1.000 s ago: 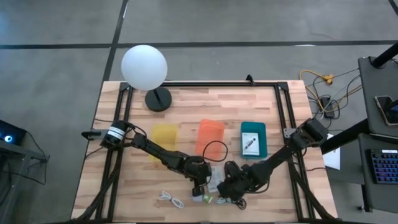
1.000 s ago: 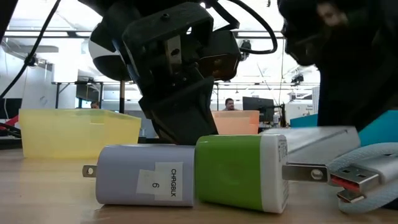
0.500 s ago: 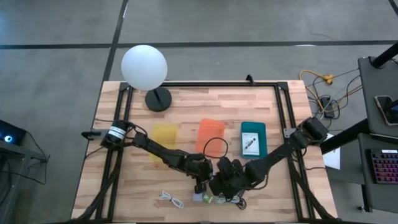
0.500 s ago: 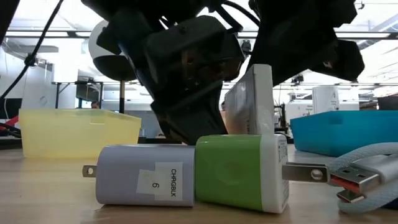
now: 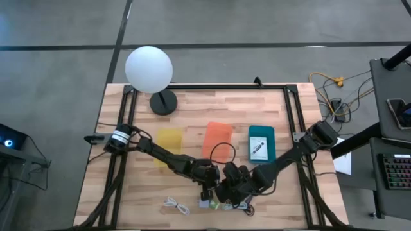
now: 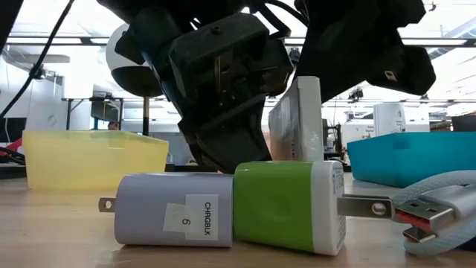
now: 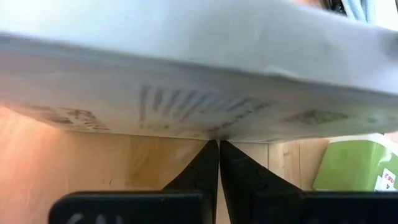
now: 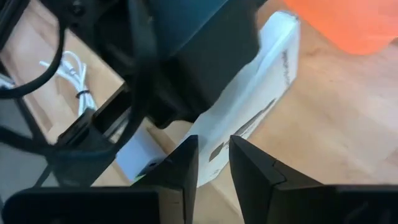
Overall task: Pick and place items into bin
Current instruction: Put the card reader box into the blue bin
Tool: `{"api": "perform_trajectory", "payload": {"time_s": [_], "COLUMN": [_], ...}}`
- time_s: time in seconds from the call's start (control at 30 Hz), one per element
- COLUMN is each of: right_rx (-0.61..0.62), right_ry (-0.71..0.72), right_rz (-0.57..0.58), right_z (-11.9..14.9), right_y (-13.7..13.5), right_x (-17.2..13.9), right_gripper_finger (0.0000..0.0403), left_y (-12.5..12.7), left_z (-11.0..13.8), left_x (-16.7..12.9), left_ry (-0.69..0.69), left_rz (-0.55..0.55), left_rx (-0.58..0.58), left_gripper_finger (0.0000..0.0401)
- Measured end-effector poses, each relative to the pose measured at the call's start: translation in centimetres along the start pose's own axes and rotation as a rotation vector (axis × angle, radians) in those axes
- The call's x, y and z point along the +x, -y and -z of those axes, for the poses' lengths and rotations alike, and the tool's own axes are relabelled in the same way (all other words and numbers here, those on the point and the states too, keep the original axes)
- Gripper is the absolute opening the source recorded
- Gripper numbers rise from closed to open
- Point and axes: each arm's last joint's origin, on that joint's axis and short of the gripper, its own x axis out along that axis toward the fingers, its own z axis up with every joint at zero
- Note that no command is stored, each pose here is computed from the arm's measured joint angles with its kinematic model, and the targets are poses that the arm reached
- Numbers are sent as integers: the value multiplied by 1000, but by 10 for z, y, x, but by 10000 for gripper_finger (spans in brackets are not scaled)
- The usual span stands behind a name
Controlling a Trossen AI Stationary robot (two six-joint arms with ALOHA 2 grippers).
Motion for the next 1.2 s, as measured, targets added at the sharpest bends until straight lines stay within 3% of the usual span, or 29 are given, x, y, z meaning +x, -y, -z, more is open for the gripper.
{"api": "perform_trajectory", "payload": {"time_s": [0.4, 0.6, 0.87, 1.2], "right_rx": [63, 83, 109, 90], "right_ry": [-18, -31, -65, -64], "right_rz": [-9, 17, 48, 76], "right_z": [1, 4, 14, 24], "right_y": [-1, 5, 10, 9], "right_x": [0, 6, 23, 9], "right_gripper_finger": [194, 216, 190, 66], "left_y": [0, 0, 1, 1], "left_z": [0, 0, -2, -5], "left_x": [0, 0, -1, -10], "left_ry": [8, 8, 29, 49], "left_rz": [8, 9, -3, -55], "left_rx": [1, 1, 1, 0], "left_gripper_finger": [0, 0, 0, 0]}}
